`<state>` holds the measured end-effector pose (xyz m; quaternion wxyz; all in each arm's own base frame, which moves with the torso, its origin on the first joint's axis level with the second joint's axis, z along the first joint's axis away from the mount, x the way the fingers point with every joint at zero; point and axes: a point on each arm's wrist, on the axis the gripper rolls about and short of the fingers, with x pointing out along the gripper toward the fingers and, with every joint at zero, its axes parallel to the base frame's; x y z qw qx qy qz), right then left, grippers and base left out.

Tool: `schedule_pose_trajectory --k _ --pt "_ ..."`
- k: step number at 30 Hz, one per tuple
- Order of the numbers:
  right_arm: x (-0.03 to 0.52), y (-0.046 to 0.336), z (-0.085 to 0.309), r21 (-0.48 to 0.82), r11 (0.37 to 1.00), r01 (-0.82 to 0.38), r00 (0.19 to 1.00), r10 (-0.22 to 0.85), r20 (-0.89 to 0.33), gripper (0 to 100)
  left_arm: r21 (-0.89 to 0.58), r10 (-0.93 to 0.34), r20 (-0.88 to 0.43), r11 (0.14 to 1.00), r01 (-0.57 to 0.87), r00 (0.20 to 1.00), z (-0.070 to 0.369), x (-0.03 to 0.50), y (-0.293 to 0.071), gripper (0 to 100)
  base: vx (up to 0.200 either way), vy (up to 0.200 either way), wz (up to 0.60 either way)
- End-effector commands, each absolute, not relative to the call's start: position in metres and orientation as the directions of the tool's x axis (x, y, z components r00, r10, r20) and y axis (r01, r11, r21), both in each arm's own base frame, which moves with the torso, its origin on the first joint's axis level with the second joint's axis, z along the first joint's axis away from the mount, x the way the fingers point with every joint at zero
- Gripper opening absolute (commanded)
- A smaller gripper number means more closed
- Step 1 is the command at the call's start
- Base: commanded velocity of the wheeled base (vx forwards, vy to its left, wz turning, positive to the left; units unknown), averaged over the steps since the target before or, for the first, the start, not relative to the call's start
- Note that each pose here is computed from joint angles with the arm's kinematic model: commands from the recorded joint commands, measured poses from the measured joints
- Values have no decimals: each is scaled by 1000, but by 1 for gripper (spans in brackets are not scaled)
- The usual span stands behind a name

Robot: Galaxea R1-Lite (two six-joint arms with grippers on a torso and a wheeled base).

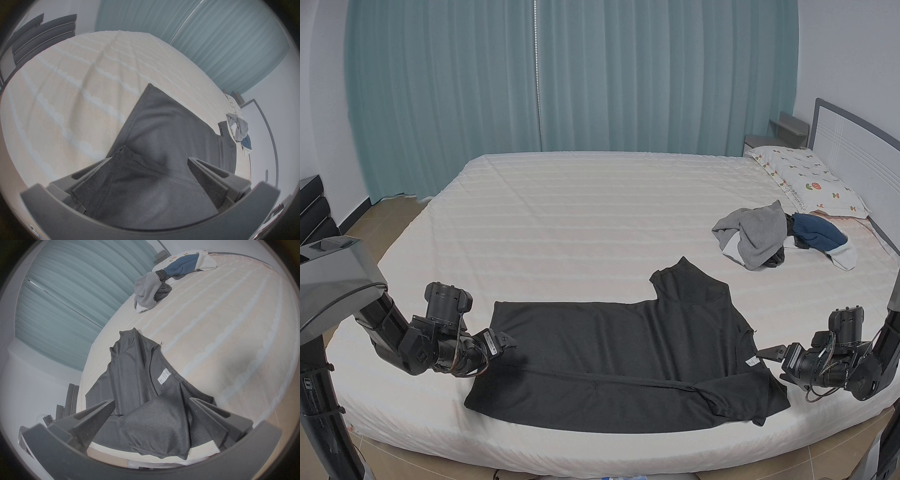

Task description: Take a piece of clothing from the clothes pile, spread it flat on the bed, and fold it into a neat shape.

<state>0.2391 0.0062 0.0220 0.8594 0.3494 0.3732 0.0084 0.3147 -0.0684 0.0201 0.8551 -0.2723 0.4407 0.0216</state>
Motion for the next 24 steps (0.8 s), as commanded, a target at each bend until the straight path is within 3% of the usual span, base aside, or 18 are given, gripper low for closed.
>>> schedule_pose_trajectory --k 1,19,20,24 --pt "239 6 24 610 755 242 725 277 -631 100 -445 -210 -767 854 -268 606 20 313 -72 100 0 0 0" --pt "239 6 23 608 756 243 723 277 -633 100 -431 -215 -789 862 -268 575 7 313 -79 100 0 0 0" --pt "239 6 23 608 756 243 723 277 -633 100 -431 -215 -789 862 -268 575 7 313 -79 0 0 0 0" --pt "239 6 23 608 756 243 723 277 -633 100 -432 -215 -786 862 -267 579 9 314 -79 0 0 0 0"
